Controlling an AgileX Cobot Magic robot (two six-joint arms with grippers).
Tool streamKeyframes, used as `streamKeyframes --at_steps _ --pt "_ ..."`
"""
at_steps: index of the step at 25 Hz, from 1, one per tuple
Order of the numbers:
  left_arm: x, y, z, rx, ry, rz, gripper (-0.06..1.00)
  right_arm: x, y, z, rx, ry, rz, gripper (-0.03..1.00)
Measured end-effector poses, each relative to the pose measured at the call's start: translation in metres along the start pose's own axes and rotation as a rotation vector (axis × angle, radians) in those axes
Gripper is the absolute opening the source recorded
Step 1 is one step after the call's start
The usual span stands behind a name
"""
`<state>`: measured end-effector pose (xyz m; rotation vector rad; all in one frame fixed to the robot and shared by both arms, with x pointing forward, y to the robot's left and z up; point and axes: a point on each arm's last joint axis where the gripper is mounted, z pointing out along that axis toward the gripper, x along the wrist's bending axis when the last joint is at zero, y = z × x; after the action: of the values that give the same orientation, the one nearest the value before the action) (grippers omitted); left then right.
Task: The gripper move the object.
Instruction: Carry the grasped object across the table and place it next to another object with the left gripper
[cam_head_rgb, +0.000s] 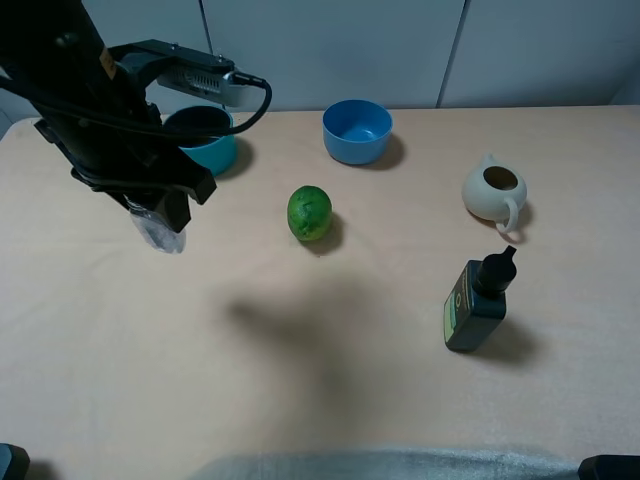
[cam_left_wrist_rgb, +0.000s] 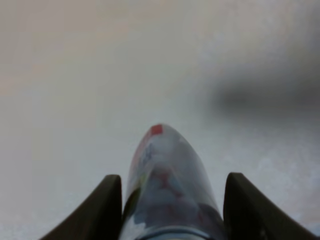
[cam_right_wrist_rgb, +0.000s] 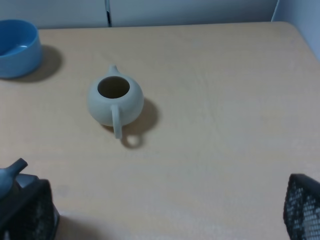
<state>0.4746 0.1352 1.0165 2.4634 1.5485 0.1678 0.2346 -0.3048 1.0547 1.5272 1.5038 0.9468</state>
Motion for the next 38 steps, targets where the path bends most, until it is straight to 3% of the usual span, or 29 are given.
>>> streamKeyframes --at_steps 14,38 --pt "-0.037 -0.002 -0.002 -0.036 -0.042 0.050 0.45 0.000 0.000 0.000 0.000 0.000 0.000 0.69" --pt "-0.131 0.035 0.044 -0.032 -0.070 0.279 0.45 0.000 0.000 0.000 0.000 0.002 0.001 0.69"
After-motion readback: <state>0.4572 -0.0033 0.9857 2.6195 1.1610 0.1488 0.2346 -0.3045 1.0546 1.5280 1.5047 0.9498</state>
